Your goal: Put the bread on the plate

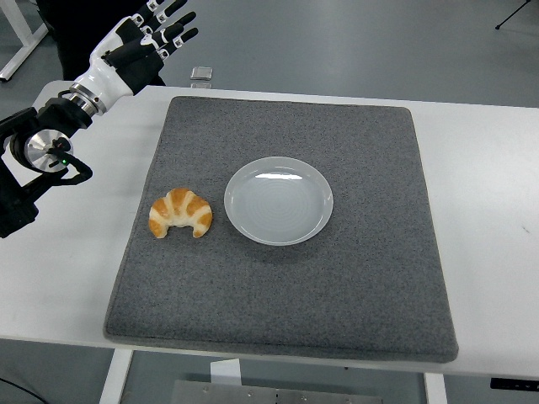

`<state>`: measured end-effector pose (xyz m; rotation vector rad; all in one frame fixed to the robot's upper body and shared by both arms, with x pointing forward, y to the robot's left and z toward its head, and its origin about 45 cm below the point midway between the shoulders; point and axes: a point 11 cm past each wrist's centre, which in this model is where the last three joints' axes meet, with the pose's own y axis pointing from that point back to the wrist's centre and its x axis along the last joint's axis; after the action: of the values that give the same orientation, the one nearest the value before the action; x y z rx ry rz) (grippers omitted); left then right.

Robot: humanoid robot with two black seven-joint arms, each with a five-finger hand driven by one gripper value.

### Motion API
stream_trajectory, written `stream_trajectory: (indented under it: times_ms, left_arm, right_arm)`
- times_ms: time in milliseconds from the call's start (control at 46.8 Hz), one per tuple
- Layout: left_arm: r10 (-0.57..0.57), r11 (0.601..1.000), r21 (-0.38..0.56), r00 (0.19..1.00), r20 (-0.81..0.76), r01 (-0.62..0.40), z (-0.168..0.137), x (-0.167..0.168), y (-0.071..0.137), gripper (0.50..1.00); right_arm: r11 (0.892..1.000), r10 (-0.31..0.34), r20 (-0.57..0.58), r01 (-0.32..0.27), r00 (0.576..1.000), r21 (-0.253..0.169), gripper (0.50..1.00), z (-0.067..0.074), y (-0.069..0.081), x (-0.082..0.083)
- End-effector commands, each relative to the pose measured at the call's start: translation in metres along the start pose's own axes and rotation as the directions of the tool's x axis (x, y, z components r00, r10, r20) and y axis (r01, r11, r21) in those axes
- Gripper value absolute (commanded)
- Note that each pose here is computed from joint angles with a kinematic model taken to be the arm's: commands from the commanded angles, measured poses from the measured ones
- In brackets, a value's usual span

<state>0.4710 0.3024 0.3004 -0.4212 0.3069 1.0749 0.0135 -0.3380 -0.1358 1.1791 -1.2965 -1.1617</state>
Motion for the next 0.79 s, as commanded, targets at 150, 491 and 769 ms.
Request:
stream_trajectory:
  times_ms: [150,491,769]
  left_arm:
    - [0.008,1.0,0.005,1.0,0.003,-0.008,-0.002,0.001,0.0,0.992]
    - [0.019,1.0,-0.01,1.0,-0.004,-0.019,0.003,0.004,0.0,0.992]
    - [0.034,0.999,-0.032,0.999,-0.024,-0.035,0.002,0.008,-0.002,0.992]
  right_arm:
    - [1.0,0.0,0.0,0.0,1.0,0.0,0.952,0.0,0.0,0.0]
    - [1.0,0.0,0.0,0.0,1.0,0.0,0.952,0.0,0.0,0.0]
    - [1.0,0.0,0.0,0.0,1.0,0.0,0.952,0.0,0.0,0.0]
